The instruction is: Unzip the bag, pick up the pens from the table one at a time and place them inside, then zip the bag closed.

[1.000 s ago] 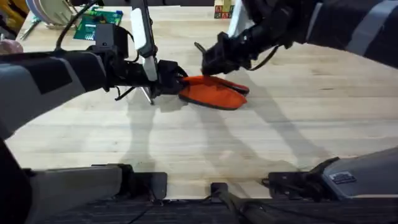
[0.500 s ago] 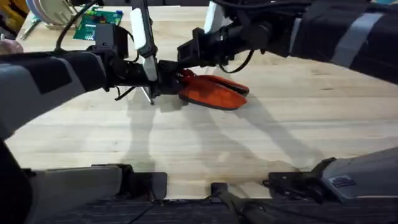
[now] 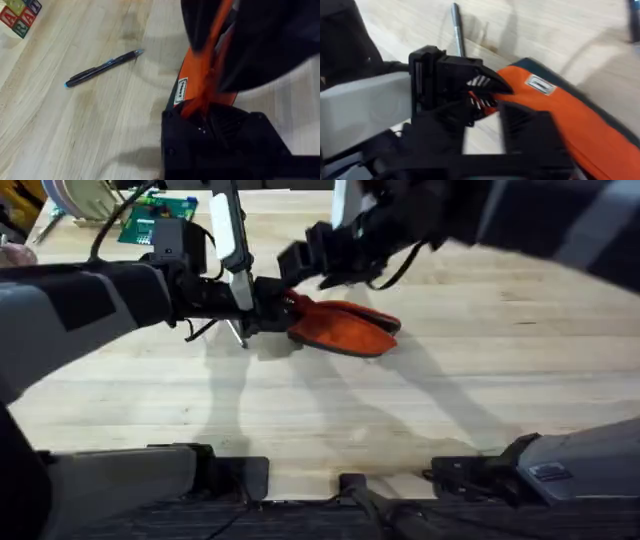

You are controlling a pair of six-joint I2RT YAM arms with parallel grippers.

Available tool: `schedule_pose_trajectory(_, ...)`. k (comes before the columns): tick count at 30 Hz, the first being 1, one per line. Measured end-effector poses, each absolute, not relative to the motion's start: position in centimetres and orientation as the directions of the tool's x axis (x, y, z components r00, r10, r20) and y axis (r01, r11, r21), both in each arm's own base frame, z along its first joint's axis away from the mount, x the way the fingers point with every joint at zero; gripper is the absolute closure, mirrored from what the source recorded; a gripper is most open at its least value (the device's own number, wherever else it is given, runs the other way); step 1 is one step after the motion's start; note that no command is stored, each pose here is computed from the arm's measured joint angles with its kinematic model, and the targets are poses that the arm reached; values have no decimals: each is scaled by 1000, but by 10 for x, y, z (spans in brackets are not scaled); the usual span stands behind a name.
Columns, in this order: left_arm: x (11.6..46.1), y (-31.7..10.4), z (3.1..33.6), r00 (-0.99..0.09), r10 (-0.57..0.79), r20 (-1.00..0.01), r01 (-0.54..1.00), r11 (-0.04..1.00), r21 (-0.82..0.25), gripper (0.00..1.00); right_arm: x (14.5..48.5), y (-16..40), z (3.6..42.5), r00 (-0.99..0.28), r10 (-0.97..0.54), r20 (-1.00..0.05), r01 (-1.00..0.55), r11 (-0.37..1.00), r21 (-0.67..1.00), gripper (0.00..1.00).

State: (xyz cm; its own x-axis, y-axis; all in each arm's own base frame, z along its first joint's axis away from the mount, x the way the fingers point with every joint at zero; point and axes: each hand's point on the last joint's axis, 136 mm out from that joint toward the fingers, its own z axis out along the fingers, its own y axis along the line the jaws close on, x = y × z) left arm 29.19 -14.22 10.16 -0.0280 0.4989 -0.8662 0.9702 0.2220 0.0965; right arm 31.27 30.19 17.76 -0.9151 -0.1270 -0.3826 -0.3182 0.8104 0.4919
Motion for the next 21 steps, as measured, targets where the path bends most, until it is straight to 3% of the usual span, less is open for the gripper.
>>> schedule_pose_trajectory(2,292,-142,102,-28,499,-866,970,222,96,958,313,291,192,-909,-132,-395,-320,829,458,77)
schedule_pose_trajectory(3,292,-142,102,-28,499,-866,970,222,97,958,313,285,199,-905,-134,-404,-322,835,445,25)
schedule_pose_trajectory(7,292,-142,102,-28,499,-866,970,222,97,958,309,259,227,-888,-137,-439,-331,854,402,5)
schedule_pose_trajectory(8,292,-142,102,-28,498,-867,970,222,96,959,298,227,248,-866,-149,-478,-337,880,335,5)
schedule_pose_trajectory(21,292,-142,102,-28,498,-867,970,222,96,958,261,196,294,-767,-238,-596,-457,854,247,4)
